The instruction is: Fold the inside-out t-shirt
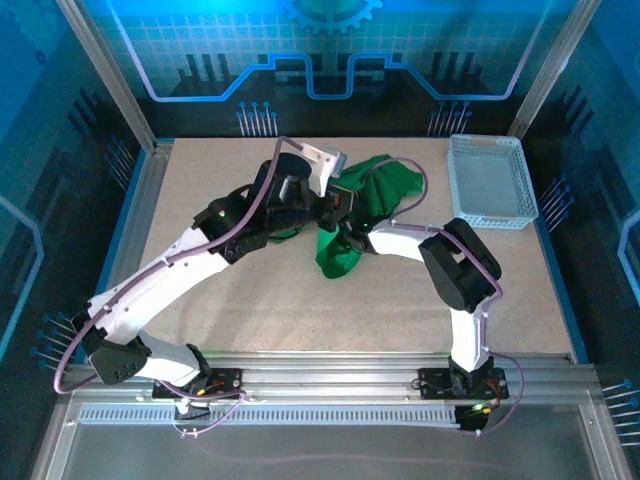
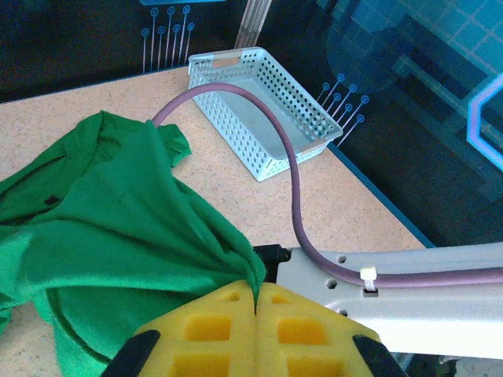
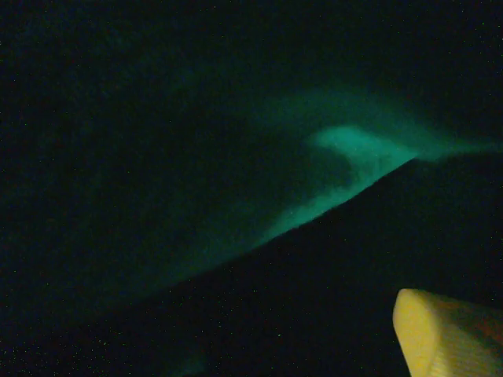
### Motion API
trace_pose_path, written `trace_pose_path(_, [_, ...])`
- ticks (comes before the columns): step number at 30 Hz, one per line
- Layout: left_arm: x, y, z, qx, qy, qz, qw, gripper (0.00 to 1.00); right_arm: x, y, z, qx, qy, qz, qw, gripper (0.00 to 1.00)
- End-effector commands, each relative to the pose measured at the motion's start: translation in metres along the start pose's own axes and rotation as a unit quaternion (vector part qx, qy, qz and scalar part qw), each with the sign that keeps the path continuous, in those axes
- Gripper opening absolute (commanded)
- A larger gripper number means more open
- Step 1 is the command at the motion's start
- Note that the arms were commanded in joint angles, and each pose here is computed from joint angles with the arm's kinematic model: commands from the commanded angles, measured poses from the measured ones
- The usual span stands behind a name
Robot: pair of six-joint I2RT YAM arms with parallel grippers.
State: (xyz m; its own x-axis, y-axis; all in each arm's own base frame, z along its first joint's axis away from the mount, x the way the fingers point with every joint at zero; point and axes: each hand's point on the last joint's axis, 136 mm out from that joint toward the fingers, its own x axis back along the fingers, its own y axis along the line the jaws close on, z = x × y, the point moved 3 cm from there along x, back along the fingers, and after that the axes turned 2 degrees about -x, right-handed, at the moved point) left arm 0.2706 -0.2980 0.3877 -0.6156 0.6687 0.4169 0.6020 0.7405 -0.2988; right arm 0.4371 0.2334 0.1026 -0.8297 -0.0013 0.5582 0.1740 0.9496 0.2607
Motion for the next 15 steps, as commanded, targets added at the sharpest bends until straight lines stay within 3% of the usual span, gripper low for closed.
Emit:
trace_pose_path(1, [0.025,0.001,-0.021,-0.026,-0.045,-0.02,0.998,0.0,0.014,0.003,-0.012,0.014,-0.017,-0.053,0.998,0.9])
trace_pose_path(8, [0.034,-0.007,-0.023,-0.027,-0.059,0.009,0.998,0.0,0.01,-0.022,-0.013,-0.001,0.0,-0.076,0.997,0.89])
trace_pose_path(15, [0.041,-0.029,-0.025,-0.043,-0.071,0.06,0.995,0.0,-0.008,-0.035,-0.014,-0.024,0.031,-0.03,0.999,0.89])
